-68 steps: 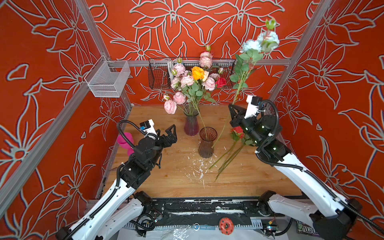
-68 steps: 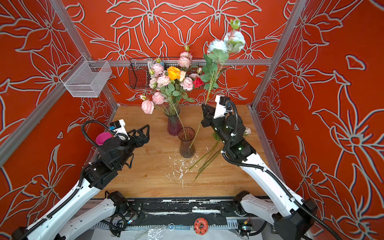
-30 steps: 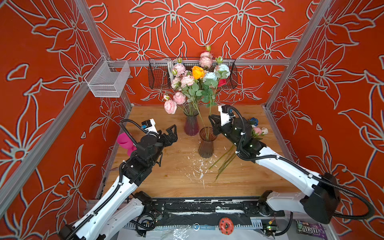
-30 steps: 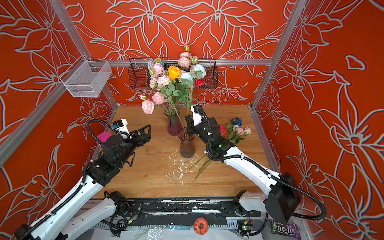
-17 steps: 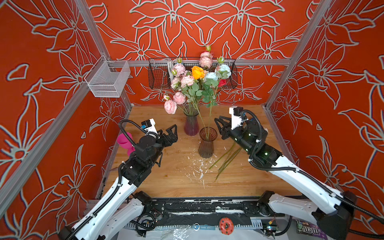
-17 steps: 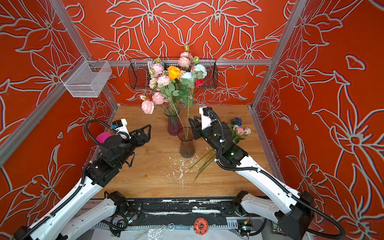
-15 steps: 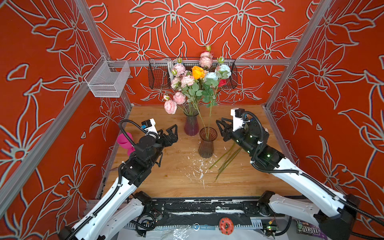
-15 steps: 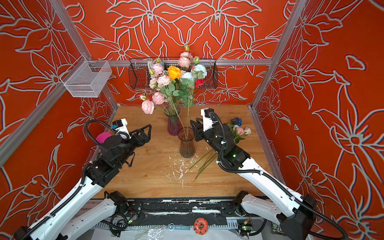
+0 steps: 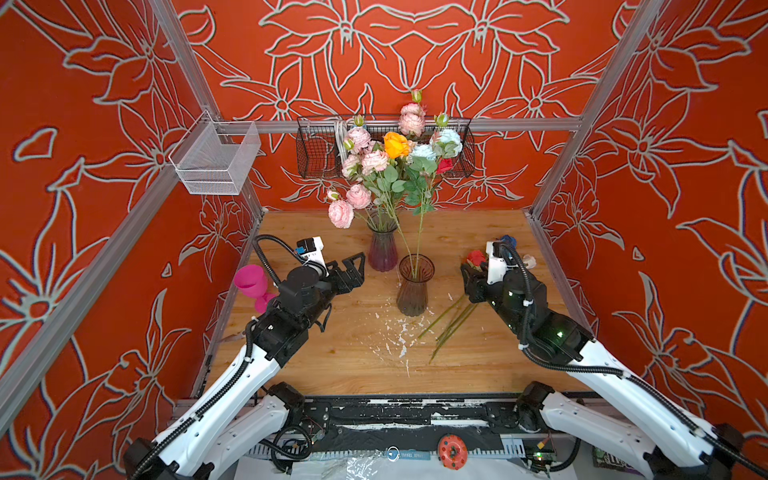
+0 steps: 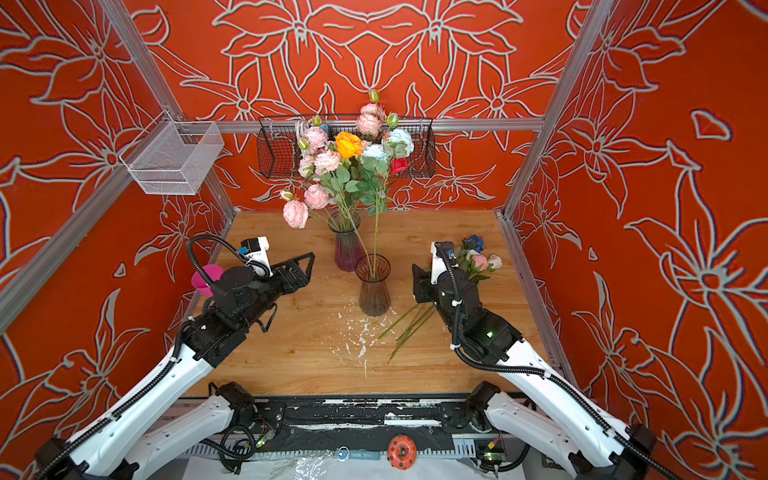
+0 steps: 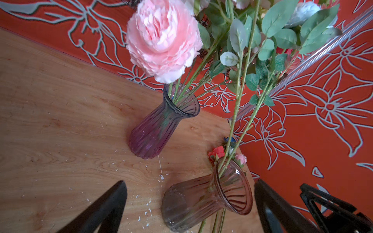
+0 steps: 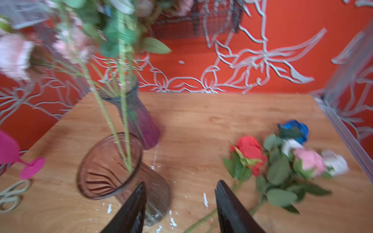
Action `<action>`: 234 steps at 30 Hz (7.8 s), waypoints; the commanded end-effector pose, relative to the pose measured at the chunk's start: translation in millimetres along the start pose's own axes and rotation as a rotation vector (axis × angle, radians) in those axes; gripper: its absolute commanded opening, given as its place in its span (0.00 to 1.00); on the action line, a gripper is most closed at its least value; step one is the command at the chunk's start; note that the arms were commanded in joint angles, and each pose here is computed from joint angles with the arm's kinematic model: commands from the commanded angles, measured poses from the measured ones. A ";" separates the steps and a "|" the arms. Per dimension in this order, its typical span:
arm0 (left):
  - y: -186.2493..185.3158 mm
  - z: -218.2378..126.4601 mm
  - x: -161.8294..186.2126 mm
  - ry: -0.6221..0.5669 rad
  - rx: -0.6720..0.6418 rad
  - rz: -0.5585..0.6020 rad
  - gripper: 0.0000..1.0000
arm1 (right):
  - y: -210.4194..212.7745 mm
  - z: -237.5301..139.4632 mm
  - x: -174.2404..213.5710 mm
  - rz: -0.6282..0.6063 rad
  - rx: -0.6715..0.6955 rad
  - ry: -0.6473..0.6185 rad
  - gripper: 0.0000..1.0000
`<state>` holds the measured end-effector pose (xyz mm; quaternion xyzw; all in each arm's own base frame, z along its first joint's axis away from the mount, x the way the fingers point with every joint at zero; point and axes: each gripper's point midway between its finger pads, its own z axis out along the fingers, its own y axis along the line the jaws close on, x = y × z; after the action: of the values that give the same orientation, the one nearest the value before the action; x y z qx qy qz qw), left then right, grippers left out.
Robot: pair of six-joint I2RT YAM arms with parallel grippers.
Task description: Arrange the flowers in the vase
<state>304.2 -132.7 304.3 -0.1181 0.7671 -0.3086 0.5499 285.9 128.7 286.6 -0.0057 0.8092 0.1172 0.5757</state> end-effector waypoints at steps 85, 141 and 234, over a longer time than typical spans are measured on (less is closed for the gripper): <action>27.9 -37.6 -44.7 -0.247 -0.149 -0.041 0.98 | 78.0 -40.1 -195.2 0.115 -0.492 -0.554 0.00; 1.0 29.0 38.8 0.187 -0.005 -0.191 0.99 | -95.2 117.8 111.2 0.285 0.314 0.463 0.48; 53.2 -51.3 -62.1 -0.324 -0.182 -0.184 0.98 | 137.4 47.8 -146.6 -0.260 -0.375 -0.472 0.00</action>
<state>287.5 -42.8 324.3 -0.2818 0.6913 -0.2547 0.6147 369.3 250.1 435.2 -0.1825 0.6199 0.1801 0.7417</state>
